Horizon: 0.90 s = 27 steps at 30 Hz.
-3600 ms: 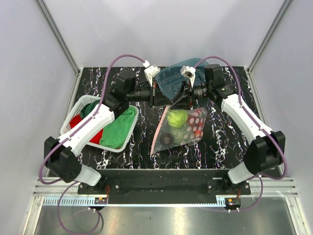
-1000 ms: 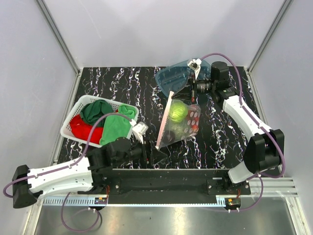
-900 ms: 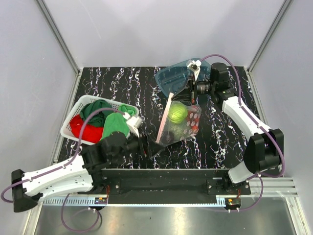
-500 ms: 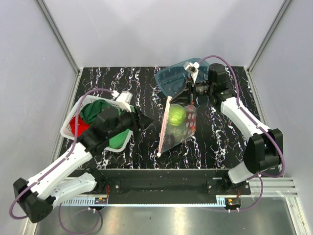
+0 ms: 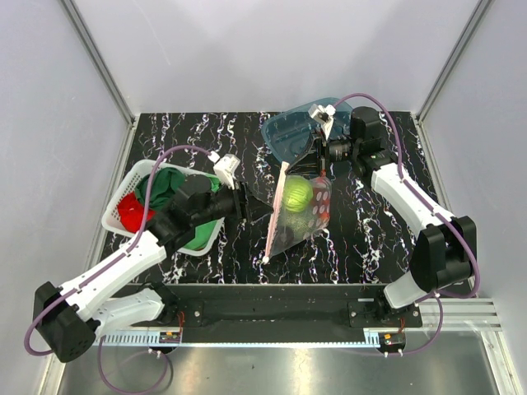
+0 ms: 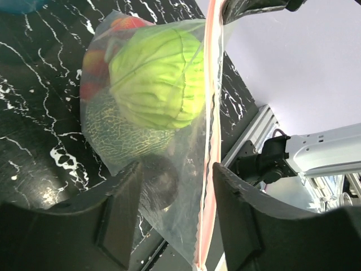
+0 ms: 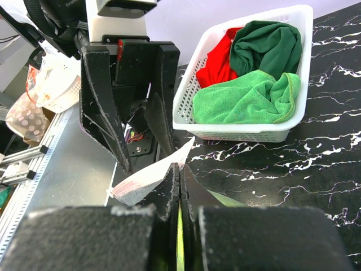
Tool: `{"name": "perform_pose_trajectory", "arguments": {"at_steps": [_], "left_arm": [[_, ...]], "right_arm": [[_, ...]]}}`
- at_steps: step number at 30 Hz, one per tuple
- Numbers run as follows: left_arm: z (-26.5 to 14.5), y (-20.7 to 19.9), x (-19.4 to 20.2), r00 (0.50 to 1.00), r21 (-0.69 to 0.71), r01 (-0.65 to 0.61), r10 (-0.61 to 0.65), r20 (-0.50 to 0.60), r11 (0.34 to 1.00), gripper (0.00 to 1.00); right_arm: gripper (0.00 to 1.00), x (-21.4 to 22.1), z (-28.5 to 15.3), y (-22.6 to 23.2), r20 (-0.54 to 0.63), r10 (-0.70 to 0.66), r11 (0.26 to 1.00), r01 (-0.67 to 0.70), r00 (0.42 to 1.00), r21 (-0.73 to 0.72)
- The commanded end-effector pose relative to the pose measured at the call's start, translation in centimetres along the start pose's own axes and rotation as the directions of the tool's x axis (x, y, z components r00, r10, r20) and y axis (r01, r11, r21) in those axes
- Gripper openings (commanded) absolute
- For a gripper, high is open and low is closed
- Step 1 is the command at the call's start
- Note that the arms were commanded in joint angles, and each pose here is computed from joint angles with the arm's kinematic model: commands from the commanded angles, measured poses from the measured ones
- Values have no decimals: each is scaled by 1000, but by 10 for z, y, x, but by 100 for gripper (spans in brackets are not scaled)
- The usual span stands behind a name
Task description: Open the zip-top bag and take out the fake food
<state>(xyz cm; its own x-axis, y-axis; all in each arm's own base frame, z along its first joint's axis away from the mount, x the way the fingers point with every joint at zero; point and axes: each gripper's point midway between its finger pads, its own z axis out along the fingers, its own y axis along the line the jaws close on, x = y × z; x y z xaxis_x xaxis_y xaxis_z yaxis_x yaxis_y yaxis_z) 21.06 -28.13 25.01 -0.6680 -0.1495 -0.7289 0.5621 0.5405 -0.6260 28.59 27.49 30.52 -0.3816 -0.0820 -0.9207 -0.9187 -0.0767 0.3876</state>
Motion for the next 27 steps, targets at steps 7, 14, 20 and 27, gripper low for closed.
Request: {"name": "perform_pose_trajectory", "arguments": {"at_steps": [7,14,20,27], "left_arm": [[5,-8,0,1000,66,9,-10,15,998,56],[17,-8,10,999,88,30,-29,-13,996,56],[29,-14,20,998,113,38,-31,-58,993,51],[17,-35,8,999,185,21,-15,-34,983,0]], "right_arm": [[0,-14,3,18,6,-83,996,83,997,-38],[0,-15,3,18,6,-85,996,85,996,-36],[0,-16,8,17,5,-65,998,65,998,-24],[0,-20,20,22,2,-43,999,43,999,-30]]}}
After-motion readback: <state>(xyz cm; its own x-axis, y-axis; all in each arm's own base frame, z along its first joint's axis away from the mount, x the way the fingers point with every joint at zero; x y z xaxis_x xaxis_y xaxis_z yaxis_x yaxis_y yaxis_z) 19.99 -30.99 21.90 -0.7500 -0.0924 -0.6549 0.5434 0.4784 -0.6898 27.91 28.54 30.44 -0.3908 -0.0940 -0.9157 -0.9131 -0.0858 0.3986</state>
